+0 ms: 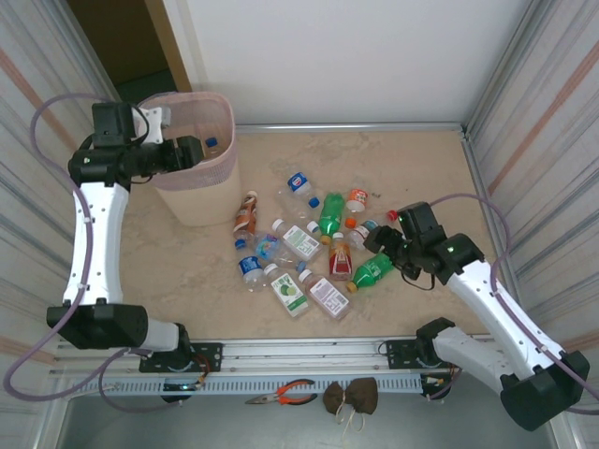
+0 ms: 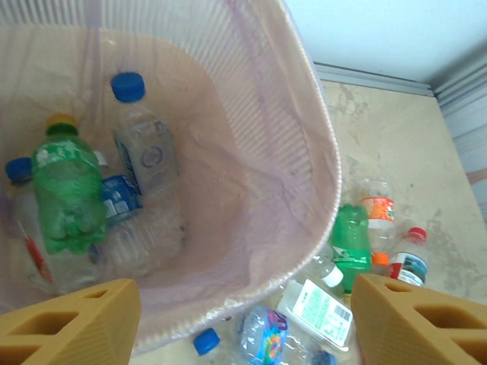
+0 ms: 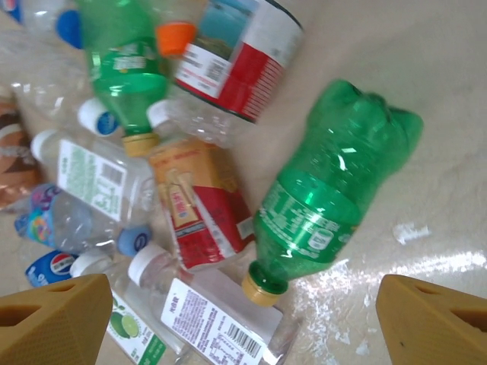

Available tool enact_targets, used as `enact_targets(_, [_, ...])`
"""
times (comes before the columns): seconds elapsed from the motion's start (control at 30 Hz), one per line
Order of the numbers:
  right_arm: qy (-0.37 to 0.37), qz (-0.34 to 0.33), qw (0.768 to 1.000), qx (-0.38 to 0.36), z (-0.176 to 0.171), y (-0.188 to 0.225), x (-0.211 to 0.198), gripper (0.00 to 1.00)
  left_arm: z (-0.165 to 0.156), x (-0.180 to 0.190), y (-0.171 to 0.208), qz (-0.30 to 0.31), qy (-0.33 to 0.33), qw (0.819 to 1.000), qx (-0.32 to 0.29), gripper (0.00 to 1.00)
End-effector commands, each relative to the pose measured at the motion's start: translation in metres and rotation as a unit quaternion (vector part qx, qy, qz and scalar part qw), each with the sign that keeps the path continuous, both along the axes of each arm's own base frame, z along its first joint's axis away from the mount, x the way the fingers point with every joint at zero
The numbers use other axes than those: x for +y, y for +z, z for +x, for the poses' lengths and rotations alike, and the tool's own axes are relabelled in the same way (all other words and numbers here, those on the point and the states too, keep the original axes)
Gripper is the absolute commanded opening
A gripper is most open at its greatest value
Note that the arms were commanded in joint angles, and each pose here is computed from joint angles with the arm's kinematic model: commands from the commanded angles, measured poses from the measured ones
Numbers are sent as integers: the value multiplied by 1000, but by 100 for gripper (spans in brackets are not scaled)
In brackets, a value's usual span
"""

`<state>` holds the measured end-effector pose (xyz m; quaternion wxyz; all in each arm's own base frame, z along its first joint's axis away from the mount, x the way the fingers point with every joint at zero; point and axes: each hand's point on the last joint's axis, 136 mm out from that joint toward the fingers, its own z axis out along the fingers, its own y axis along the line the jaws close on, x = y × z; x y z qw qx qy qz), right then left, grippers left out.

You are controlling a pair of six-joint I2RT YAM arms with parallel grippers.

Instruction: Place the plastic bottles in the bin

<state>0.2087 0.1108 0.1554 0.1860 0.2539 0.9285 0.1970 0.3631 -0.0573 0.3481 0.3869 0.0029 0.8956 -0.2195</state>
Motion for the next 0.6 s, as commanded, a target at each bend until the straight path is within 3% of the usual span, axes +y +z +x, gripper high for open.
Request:
enact_targets(0.0, [-53, 20, 998, 38, -6, -18, -2, 86, -9, -14, 9, -39, -20, 999, -18, 73])
enact_targets(0.17, [-74, 40, 993, 78, -13, -46, 7, 77, -19, -18, -1, -55, -24, 998, -12, 73])
enact_targets(0.57, [-111, 42, 986, 119, -34, -93, 34, 70, -37, -20, -14, -52, -30, 998, 1, 73])
